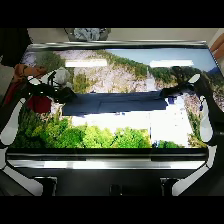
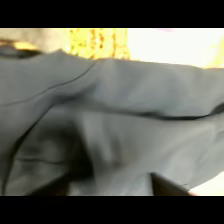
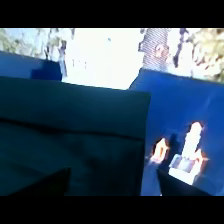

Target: Fold the shirts.

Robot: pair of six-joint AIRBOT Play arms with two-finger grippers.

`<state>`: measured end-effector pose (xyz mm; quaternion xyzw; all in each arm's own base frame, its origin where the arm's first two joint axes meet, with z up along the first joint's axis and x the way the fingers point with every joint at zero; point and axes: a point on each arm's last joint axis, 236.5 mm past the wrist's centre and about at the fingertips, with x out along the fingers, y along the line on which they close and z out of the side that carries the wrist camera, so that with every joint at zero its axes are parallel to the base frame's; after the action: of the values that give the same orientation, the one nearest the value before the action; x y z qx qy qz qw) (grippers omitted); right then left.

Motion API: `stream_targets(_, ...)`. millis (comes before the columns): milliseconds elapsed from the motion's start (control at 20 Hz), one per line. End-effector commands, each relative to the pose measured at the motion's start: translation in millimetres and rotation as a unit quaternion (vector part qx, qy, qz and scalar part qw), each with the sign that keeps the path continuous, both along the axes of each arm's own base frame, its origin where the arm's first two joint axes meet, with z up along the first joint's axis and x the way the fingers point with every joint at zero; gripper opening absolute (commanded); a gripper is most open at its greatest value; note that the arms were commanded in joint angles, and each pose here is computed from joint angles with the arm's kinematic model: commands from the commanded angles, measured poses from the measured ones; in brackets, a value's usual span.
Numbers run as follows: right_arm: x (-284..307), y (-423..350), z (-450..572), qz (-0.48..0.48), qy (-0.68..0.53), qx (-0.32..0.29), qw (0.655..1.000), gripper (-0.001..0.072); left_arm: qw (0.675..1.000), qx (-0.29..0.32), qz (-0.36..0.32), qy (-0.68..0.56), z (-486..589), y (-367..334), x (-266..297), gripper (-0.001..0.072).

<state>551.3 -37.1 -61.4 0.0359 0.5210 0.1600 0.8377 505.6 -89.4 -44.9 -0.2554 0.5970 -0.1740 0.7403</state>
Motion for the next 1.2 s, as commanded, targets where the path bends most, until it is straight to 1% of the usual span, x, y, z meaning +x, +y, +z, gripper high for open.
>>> stream_targets(0, -0.5, -22.5, 32.5, 0.029, -0.028, -0.021, 0.999, 0.0704, 0.999, -0.024, -0.020, -0.014, 31.9, 1.0, 2.0, 0.0600)
stream_targets(50, -6.7, -38.6, 34.4, 0.011, -0.020, -0.015, 1.000, 0.0709, 0.999, -0.021, -0.024, -0.032, 48.0, 4.2, 4.3, 0.0599)
stream_targets(100, -15.5, -49.7, 28.0, -0.015, 0.002, 0.009, 1.000, 0.0709, 0.998, -0.019, -0.022, -0.051, 65.0, 5.6, 6.5, 0.0598)
stream_targets(150, -25.6, -51.1, 16.2, -0.033, 0.030, 0.049, 0.998, 0.0710, 0.997, -0.017, -0.022, -0.068, 81.3, 5.4, 6.2, 0.0598)
stream_targets(250, -42.3, -26.0, -3.0, -0.030, 0.081, 0.150, 0.985, 0.0714, 0.995, -0.013, -0.031, -0.096, 110.5, -3.5, 1.6, 0.0589)
stream_targets(350, -44.8, -1.2, -17.2, -0.022, 0.106, 0.210, 0.972, 0.0713, 0.992, -0.011, -0.046, -0.121, 134.9, -17.9, -5.0, 0.0589)
stream_targets(400, -43.0, 6.7, -24.0, -0.025, 0.113, 0.220, 0.969, 0.0711, 0.990, -0.010, -0.056, -0.133, 145.9, -27.1, -9.2, 0.0588)
stream_targets(500, -35.0, 18.2, -34.3, -0.033, 0.115, 0.215, 0.969, 0.0699, 0.986, -0.011, -0.078, -0.150, 162.0, -47.6, -18.0, 0.0588)
stream_targets(550, -26.1, 22.3, -36.1, -0.044, 0.106, 0.208, 0.971, 0.0638, 0.984, -0.012, -0.089, -0.154, 166.1, -58.6, -22.1, 0.0588)
stream_targets(600, -16.5, 25.3, -35.9, -0.055, 0.093, 0.203, 0.973, 0.0447, 0.982, -0.014, -0.103, -0.155, 167.1, -71.8, -26.8, 0.0588)
stream_targets(650, -8.0, 29.1, -31.2, -0.062, 0.078, 0.203, 0.974, 0.0100, 0.981, -0.016, -0.116, -0.154, 166.1, -85.0, -31.0, 0.0586)
stream_targets(700, -4.3, 32.3, -22.8, -0.063, 0.070, 0.208, 0.974, 0.0043, 0.979, -0.019, -0.130, -0.154, 163.8, -100.4, -34.6, 0.0581)
stream_targets(750, -1.3, 35.8, -8.6, -0.055, 0.054, 0.209, 0.975, 0.0042, 0.978, -0.021, -0.141, -0.155, 160.7, -115.8, -36.6, 0.0501)
stream_targets(800, 0.4, 37.8, 9.5, -0.039, 0.033, 0.204, 0.978, 0.0042, 0.976, -0.024, -0.151, -0.158, 155.7, -133.8, -37.1, 0.0180)
stream_targets(850, -1.6, 39.5, 30.6, -0.022, 0.016, 0.198, 0.980, 0.0042, 0.974, -0.026, -0.157, -0.164, 149.7, -152.9, -35.0, 0.0037)
stream_targets(950, -15.4, 47.6, 83.5, 0.017, -0.012, 0.189, 0.982, 0.0041, 0.974, -0.037, -0.149, -0.165, 128.0, -198.3, -28.8, 0.0034)
stream_targets(1000, -25.6, 52.7, 108.7, 0.034, -0.021, 0.186, 0.982, 0.0041, 0.979, -0.046, -0.135, -0.147, 113.3, -218.6, -29.1, 0.0034)
stream_targets(1100, -48.5, 65.2, 159.5, 0.069, -0.045, 0.168, 0.982, 0.0041, 0.983, -0.066, -0.131, -0.109, 81.4, -257.8, -38.6, 0.0034)
stream_targets(1150, -59.9, 71.8, 183.3, 0.084, -0.060, 0.152, 0.983, 0.0040, 0.984, -0.088, -0.128, -0.084, 68.4, -276.7, -46.0, 0.0034)
